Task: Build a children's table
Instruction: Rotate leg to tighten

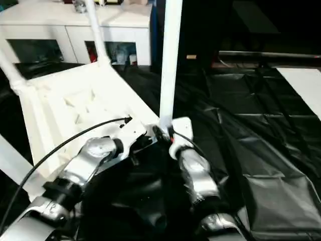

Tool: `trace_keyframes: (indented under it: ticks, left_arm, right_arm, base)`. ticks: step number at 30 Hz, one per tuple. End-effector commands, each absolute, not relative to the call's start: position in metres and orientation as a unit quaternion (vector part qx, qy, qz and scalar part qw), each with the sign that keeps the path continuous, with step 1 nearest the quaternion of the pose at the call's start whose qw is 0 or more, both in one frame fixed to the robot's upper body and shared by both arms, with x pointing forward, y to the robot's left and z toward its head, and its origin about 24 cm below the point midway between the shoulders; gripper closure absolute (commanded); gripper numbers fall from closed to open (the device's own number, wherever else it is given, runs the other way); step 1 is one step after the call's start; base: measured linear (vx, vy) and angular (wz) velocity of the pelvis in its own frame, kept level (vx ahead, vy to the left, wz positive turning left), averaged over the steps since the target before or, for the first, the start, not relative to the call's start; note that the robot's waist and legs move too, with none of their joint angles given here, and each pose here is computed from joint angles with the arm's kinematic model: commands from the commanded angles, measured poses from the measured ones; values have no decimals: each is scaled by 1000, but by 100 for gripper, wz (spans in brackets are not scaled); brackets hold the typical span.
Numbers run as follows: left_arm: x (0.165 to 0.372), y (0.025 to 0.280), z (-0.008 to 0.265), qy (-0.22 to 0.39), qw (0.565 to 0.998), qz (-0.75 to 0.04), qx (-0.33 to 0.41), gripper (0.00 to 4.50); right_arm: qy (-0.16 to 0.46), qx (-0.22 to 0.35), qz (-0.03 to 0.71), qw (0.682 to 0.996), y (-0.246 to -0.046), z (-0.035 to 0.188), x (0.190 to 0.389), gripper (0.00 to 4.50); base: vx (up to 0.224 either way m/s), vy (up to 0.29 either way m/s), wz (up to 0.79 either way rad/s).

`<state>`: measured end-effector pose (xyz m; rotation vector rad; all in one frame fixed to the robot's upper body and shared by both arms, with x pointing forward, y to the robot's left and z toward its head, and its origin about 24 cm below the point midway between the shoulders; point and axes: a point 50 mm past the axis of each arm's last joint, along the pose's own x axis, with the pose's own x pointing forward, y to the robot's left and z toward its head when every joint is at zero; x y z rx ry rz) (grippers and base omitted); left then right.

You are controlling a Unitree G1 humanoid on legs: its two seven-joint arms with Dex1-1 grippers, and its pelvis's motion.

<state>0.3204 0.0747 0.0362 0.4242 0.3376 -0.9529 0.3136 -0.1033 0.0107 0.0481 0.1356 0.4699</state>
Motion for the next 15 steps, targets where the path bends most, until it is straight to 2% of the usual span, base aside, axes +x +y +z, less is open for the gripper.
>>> trace_keyframes:
  ticks: [1,2,3,6,8,9,11,12,15]
  left_arm:
    - [306,67,22,175,826,-499,194,450]
    - [304,70,22,170,821,-510,193,450]
    - [304,70,22,170,820,-510,193,450]
    - [297,75,22,155,797,-552,189,450]
    - [295,76,23,151,791,-562,189,450]
    - [291,80,25,144,781,-579,183,450]
    - [286,84,28,133,769,-600,176,450]
    - [286,84,28,133,769,-600,176,450]
    - [281,87,32,125,754,-622,170,450]
  right_arm:
    - [45,16,291,956,-91,20,310,79]
    - [35,4,315,949,-101,24,305,79]
    - [35,4,315,948,-101,24,305,79]
    - [35,-16,390,920,-129,28,286,79]
    - [38,-19,409,911,-135,29,280,79]
    - [53,-24,442,895,-155,30,265,79]
    - [73,-15,461,884,-177,31,250,79]
    - [73,-15,461,884,-177,31,250,79]
    - [92,-19,456,885,-200,28,239,79]
  base:
    - [0,0,0]
    - [0,0,0]
    - [0,0,0]
    - [0,0,0]
    - [0,0,0]
    - [0,0,0]
    - [0,0,0]
    - [0,0,0]
    - [0,0,0]
